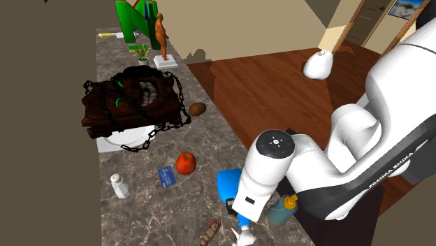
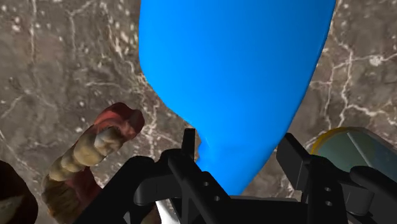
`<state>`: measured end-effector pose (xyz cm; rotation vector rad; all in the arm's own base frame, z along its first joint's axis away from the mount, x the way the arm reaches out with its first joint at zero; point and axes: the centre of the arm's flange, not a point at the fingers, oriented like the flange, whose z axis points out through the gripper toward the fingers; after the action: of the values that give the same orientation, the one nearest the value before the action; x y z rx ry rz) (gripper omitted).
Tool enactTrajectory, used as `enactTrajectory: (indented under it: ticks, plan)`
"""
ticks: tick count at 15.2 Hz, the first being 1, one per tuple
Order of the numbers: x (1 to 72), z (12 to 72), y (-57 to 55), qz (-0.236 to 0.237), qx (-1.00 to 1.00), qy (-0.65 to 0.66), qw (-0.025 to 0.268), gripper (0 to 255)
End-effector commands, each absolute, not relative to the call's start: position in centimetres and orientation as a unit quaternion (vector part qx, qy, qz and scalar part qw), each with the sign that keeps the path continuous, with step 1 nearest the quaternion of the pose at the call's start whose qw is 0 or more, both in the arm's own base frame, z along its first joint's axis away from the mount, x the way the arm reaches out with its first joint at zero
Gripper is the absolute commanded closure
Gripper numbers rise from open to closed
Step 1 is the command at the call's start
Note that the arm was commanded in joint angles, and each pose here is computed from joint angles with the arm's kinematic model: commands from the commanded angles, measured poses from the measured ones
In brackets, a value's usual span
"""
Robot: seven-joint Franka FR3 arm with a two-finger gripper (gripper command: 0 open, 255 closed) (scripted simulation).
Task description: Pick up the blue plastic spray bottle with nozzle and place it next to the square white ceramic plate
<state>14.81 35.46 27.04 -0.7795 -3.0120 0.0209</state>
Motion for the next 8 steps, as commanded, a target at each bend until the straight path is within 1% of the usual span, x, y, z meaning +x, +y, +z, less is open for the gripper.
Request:
enactTrajectory:
  ticks: [1, 8]
  plan:
    - [14.8, 28.2, 35.5, 0.007, -0.25, -0.968, 0.015, 255]
    - [14.8, 31.8, 35.5, 0.007, -0.25, -0.968, 0.015, 255]
